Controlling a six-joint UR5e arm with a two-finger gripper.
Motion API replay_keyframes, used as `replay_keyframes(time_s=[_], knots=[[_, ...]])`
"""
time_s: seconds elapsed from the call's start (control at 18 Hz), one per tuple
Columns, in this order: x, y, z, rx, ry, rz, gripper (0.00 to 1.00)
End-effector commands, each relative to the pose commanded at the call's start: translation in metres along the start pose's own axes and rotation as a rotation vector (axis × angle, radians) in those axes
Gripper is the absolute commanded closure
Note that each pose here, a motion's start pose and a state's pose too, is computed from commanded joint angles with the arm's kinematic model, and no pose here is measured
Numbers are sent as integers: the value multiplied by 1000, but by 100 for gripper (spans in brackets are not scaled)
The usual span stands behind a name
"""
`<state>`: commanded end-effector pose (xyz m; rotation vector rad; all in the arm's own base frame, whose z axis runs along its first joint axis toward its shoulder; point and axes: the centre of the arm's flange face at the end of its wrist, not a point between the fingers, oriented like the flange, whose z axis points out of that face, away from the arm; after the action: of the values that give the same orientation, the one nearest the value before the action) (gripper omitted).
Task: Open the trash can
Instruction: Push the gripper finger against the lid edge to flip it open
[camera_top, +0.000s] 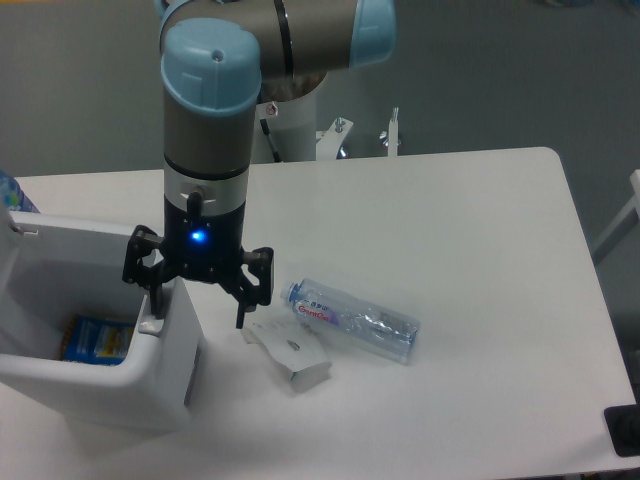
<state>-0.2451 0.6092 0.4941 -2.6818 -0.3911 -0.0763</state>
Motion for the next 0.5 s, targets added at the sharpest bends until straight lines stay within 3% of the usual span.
replay_keyframes(time_s=[0.5], knots=[[-22,-4,-16,30,-23,-23,0]])
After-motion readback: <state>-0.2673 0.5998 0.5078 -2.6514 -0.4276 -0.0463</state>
